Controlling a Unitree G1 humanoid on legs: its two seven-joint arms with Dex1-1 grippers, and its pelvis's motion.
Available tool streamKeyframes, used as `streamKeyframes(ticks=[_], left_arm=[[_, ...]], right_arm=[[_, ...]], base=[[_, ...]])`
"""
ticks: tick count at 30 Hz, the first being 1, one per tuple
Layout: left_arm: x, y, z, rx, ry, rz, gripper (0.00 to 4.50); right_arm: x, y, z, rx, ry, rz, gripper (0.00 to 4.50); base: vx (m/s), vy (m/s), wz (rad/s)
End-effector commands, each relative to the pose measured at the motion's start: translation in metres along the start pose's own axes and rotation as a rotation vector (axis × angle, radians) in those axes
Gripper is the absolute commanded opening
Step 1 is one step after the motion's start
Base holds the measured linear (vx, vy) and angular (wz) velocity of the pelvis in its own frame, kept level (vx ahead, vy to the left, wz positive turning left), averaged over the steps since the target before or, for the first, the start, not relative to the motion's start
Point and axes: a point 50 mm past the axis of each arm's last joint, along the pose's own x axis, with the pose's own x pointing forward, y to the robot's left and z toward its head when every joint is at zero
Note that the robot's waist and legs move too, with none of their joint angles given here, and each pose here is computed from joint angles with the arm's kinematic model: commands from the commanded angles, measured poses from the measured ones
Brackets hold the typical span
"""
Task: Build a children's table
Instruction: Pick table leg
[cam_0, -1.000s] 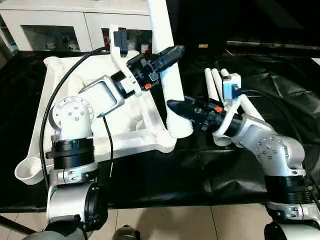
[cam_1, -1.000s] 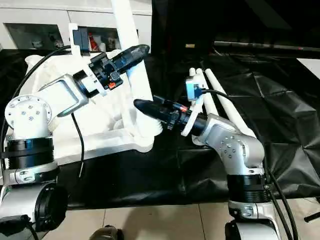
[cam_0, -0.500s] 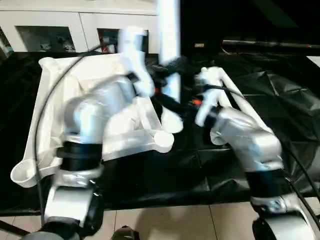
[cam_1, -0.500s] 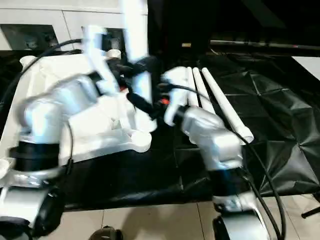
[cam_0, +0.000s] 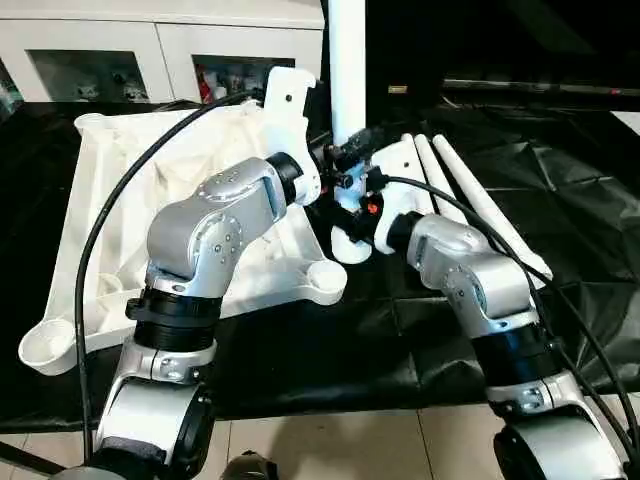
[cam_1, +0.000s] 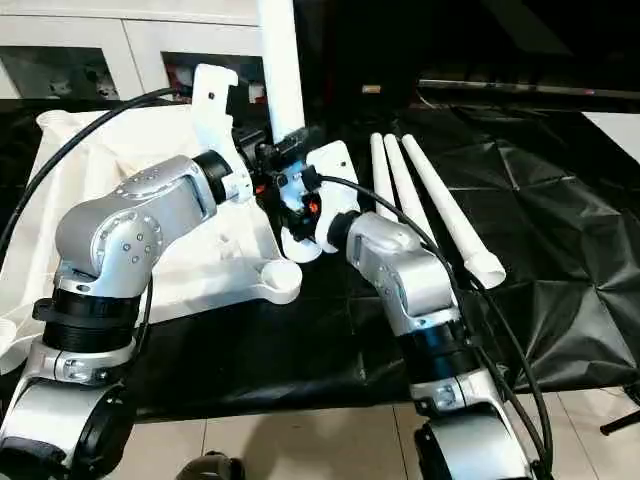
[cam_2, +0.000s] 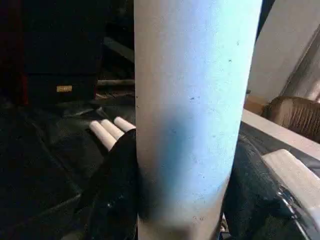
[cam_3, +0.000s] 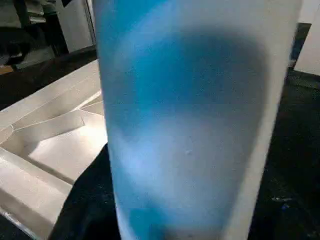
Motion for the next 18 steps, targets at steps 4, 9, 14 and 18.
streamKeyframes(ticks=[4, 9, 14, 18], left_arm=[[-0.001, 0.000, 0.010, 0.041, -0.035, 0.005, 1.88], [-0.005, -0.007, 0.011, -0.111, -0.051, -0.150, 2.60], [-0.016, -0.009, 0.007, -0.252, -0.046, -0.399, 3.09], [-0.020, -0.008, 0.005, -0.330, -0.022, -0.516, 3.13]], right_arm=[[-0.006, -0.011, -0.002, 0.040, 0.002, -0.030, 1.97], [-0.014, -0.005, 0.001, 0.063, -0.029, 0.096, 1.91], [-0.034, 0.006, 0.000, 0.064, -0.022, 0.352, 1.89], [-0.047, 0.015, -0.007, 0.036, 0.037, 0.510, 1.89]], base=[[0.000, 0.000, 0.00], [0.000, 0.000, 0.00], [0.000, 0.000, 0.00], [0.000, 0.000, 0.00]])
